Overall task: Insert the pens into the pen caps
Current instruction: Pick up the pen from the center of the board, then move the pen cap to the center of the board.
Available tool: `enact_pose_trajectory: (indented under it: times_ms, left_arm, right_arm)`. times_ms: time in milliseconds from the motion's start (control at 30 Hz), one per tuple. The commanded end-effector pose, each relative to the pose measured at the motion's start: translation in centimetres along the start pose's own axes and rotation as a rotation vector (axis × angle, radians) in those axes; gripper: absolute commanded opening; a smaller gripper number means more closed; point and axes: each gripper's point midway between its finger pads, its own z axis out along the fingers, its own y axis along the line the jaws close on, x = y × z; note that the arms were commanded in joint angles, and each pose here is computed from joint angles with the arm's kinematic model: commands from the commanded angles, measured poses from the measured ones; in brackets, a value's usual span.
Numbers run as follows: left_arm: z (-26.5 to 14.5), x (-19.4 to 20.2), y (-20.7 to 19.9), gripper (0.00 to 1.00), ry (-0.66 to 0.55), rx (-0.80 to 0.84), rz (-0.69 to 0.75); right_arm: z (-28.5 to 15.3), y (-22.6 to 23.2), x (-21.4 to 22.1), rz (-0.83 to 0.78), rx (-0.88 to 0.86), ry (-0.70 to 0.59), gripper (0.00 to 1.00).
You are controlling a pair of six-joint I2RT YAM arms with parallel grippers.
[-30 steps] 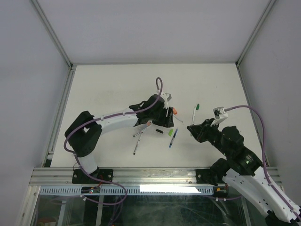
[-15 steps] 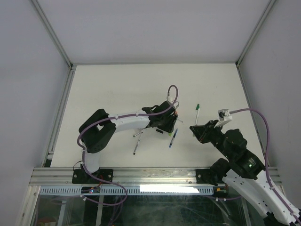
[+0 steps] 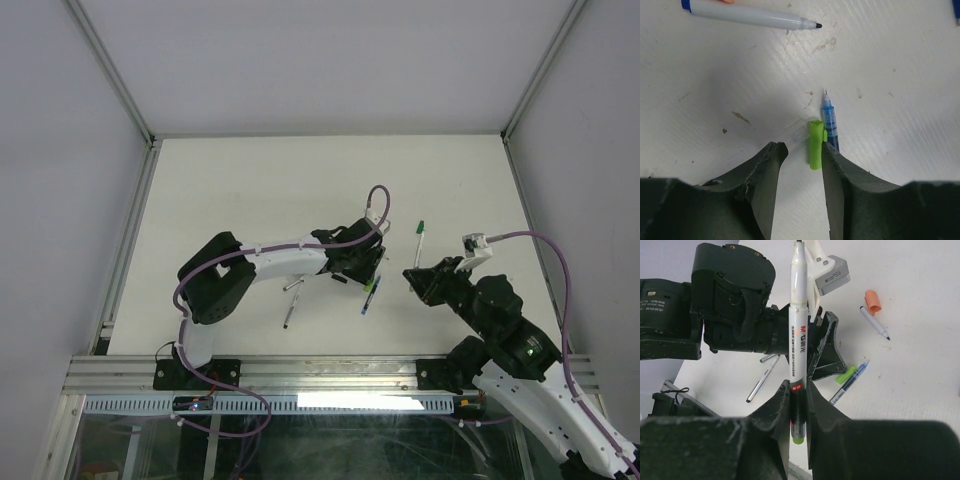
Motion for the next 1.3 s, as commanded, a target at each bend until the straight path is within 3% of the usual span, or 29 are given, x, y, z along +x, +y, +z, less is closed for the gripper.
enact_pose_trajectory:
  times_ms: [0,333,500,1267]
  left_arm:
    - [-0.4,-1.2,-0.8,0.39,-0.039,0.003,0.020]
    - [-3.7,-4.2,-1.2,0.43,-0.145,-0.012,-0.020]
    - [-4.4,-3.9,-2.1,0.43,-0.139,0.022,-0.035]
    - [-0.7,0.0,-3.0,0.35,-0.039,0.017,-0.022]
  right_arm:
    - [0.1,0.2,-0.6,0.018,-0.006,-0.035,0.00]
    - [0.2,0.2,-0.6,0.022,-0.007,-0.031,0.00]
    - [0.2,0.2,-0.5,0.027,-0.007,-0.030,0.00]
    - [0.3,-0.2,0.1,0.037,0.006,-0.015,0.00]
